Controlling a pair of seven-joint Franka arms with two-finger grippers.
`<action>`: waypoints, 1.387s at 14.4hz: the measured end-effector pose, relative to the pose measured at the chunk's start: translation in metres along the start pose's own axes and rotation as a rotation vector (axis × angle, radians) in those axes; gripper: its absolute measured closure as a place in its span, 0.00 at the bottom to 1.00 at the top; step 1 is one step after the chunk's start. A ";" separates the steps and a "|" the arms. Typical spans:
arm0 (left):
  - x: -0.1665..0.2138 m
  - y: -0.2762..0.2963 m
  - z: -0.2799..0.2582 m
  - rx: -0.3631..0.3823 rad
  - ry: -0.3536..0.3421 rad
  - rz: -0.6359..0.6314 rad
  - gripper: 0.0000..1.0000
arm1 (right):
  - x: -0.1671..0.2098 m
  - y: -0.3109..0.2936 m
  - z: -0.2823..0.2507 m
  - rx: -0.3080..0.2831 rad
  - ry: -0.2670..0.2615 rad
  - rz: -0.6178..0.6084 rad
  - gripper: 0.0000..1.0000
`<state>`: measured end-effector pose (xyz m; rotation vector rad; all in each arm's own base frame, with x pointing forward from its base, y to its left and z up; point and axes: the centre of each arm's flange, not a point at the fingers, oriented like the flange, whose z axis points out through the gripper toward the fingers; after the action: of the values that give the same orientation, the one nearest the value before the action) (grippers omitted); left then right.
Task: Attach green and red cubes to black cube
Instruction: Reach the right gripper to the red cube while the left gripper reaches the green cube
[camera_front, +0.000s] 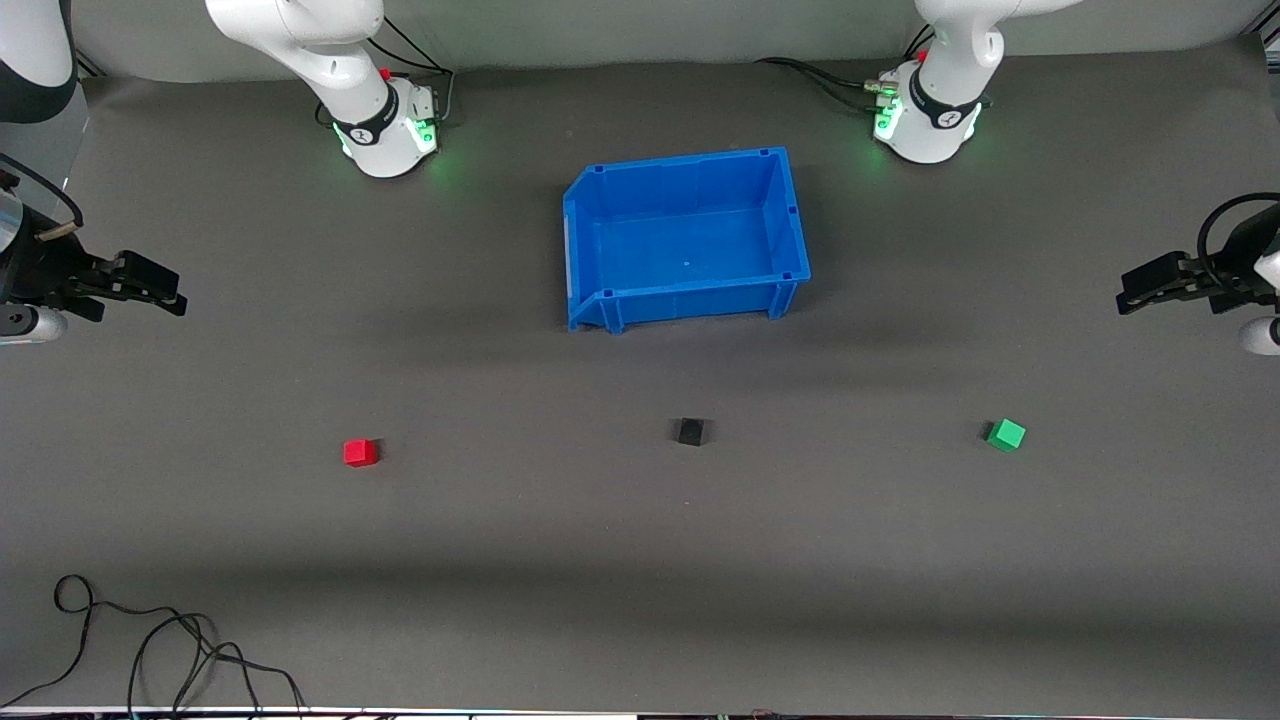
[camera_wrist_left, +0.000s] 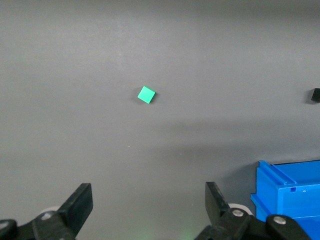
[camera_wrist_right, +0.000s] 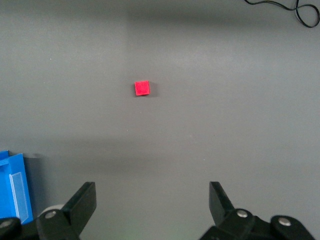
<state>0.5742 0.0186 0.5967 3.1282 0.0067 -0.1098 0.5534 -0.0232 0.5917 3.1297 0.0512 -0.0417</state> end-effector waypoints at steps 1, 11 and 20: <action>0.000 -0.002 0.000 0.000 0.001 -0.004 0.00 | 0.000 0.000 0.000 0.002 0.000 0.001 0.00; 0.011 0.000 0.019 0.002 -0.032 -0.061 0.00 | 0.004 -0.007 -0.004 0.053 0.013 0.188 0.00; 0.063 -0.053 0.162 0.019 -0.060 -0.559 0.00 | 0.059 -0.002 0.051 0.179 -0.149 1.099 0.00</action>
<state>0.6252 0.0703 0.4301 3.0380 0.8779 -0.2063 0.6114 -0.0200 0.5391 2.8135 -1.6757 -0.2653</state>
